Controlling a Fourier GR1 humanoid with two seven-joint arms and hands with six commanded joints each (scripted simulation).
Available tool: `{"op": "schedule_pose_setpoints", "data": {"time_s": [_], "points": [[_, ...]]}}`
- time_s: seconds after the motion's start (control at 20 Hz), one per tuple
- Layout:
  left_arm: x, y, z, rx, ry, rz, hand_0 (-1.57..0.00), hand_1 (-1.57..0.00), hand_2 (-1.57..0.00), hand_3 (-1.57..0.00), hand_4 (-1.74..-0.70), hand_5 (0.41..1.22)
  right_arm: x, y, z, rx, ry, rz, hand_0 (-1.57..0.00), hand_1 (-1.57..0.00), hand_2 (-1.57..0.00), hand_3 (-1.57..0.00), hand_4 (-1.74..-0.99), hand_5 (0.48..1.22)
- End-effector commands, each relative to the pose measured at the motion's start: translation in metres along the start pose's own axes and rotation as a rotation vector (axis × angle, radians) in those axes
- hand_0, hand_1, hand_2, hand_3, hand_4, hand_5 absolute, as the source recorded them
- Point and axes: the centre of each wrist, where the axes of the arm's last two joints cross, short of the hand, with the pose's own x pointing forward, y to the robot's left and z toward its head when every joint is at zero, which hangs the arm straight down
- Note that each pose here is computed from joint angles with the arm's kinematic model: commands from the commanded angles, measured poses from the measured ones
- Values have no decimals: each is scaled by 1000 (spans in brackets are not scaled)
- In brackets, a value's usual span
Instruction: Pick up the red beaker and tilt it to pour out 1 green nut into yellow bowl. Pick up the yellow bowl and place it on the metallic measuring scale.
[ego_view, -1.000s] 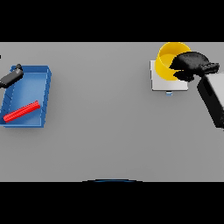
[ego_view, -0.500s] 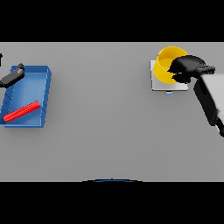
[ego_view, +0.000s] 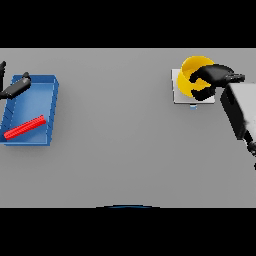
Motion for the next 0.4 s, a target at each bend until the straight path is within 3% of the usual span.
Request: {"op": "schedule_pose_setpoints", "data": {"time_s": [0.0, 0.35], "points": [[0, 4, -1, 5, -2, 4, 1, 1, 1, 1, -810, 739, 0, -1, 0, 6, 0, 5, -255, -226, -390, -541, -1385, 780], [5, 2, 3, 13, -2, 8, 1, 1, 1, 1, -821, 734, 0, -4, -2, 30, -9, 49, -53, -47, -115, -348, -1308, 733]]}}
